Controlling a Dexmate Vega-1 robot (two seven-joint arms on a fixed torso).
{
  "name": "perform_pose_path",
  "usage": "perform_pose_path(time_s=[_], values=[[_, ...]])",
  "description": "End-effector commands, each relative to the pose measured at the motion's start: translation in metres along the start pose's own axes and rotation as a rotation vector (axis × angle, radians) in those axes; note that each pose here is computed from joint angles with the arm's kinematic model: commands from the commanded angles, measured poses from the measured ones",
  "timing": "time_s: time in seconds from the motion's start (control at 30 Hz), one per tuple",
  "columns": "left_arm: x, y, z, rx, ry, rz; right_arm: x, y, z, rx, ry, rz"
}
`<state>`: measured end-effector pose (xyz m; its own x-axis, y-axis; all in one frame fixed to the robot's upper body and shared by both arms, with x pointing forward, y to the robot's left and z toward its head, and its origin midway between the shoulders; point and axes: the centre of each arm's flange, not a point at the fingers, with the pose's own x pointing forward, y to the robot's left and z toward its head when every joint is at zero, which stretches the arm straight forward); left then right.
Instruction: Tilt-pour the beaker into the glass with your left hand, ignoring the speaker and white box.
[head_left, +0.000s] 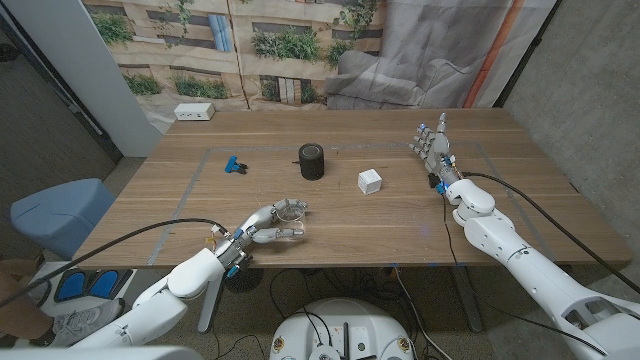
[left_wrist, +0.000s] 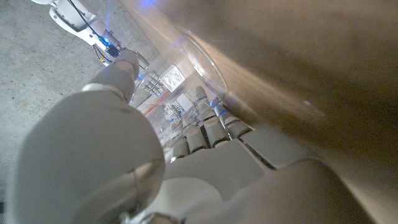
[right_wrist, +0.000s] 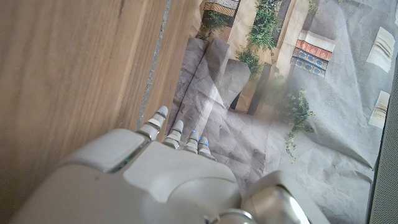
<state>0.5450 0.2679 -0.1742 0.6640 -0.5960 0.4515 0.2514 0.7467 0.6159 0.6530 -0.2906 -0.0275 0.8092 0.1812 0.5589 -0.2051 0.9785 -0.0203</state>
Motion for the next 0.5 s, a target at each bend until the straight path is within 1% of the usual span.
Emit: perform_pose_path(time_s=[0.03, 0.3, 0.5], values=[[0.0, -0.002, -0.004, -0.024, -0.012, 0.059, 0.0, 0.0, 0.0, 0.0, 0.0, 0.0], [0.003, 0.0, 0.0, -0.035, -0.027, 0.083, 0.0, 0.0, 0.0, 0.0, 0.0, 0.0], [0.006, 0.004, 0.01, -0.022, -0.046, 0.095, 0.0, 0.0, 0.0, 0.0, 0.0, 0.0]])
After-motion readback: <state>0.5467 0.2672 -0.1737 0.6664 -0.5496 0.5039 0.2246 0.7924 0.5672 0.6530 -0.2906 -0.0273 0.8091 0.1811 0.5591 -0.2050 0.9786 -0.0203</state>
